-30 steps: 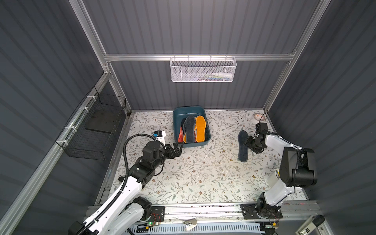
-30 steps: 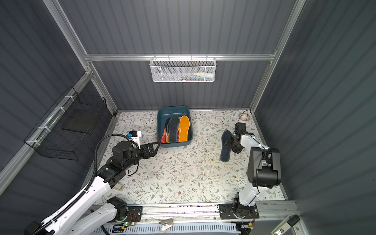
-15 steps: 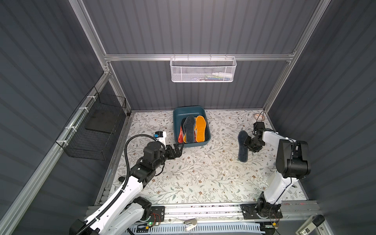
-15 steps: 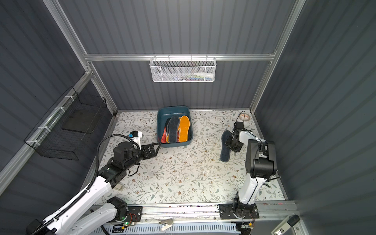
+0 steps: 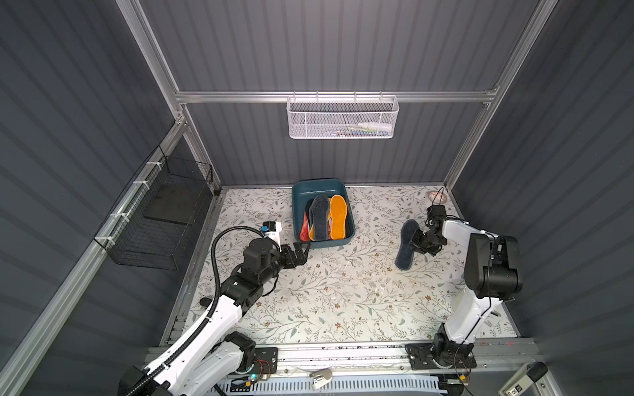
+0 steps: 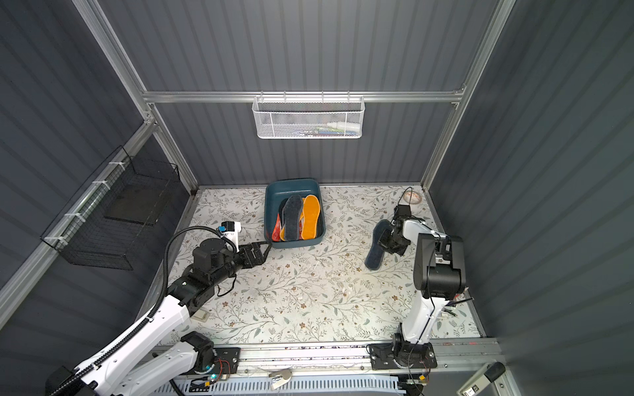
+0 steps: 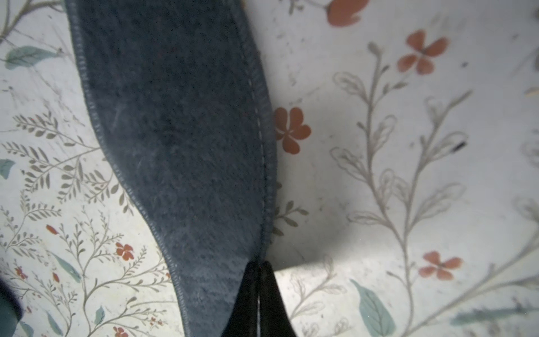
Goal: Put the insoles into the storage box
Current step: Pick up the insole from the center of the board.
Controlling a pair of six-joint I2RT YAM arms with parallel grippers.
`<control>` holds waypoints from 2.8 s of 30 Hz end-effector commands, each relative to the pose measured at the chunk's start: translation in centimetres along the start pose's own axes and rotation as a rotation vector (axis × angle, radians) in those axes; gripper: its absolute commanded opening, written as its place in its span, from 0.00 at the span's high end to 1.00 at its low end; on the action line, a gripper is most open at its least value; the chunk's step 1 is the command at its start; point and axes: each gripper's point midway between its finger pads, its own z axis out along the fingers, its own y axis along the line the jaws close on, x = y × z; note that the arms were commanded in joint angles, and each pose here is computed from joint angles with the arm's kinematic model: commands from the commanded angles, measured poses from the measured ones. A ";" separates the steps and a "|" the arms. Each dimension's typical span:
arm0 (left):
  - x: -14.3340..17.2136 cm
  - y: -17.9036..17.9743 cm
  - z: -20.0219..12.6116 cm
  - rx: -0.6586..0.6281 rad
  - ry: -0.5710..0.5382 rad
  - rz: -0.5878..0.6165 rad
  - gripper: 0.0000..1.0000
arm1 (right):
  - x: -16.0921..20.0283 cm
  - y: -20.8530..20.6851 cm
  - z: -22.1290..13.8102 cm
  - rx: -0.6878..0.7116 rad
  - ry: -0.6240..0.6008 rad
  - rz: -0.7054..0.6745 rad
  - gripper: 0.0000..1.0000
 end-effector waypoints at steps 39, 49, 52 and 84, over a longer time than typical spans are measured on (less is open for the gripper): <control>0.1 -7.5 6.6 0.530 0.111 -0.189 0.06 | 12.9 23.3 -20.4 -0.745 -0.209 -0.538 1.00; -0.2 -7.7 6.8 0.532 0.112 -0.183 0.06 | 18.6 27.8 -21.1 -0.893 -0.085 -0.665 1.00; -0.4 -7.8 6.7 0.534 0.106 -0.180 0.07 | 20.2 28.0 -20.8 -0.909 -0.043 -0.700 1.00; -1.7 -12.0 3.3 0.738 0.131 -0.086 1.00 | 18.7 26.0 -23.6 -1.160 -0.143 -0.651 0.37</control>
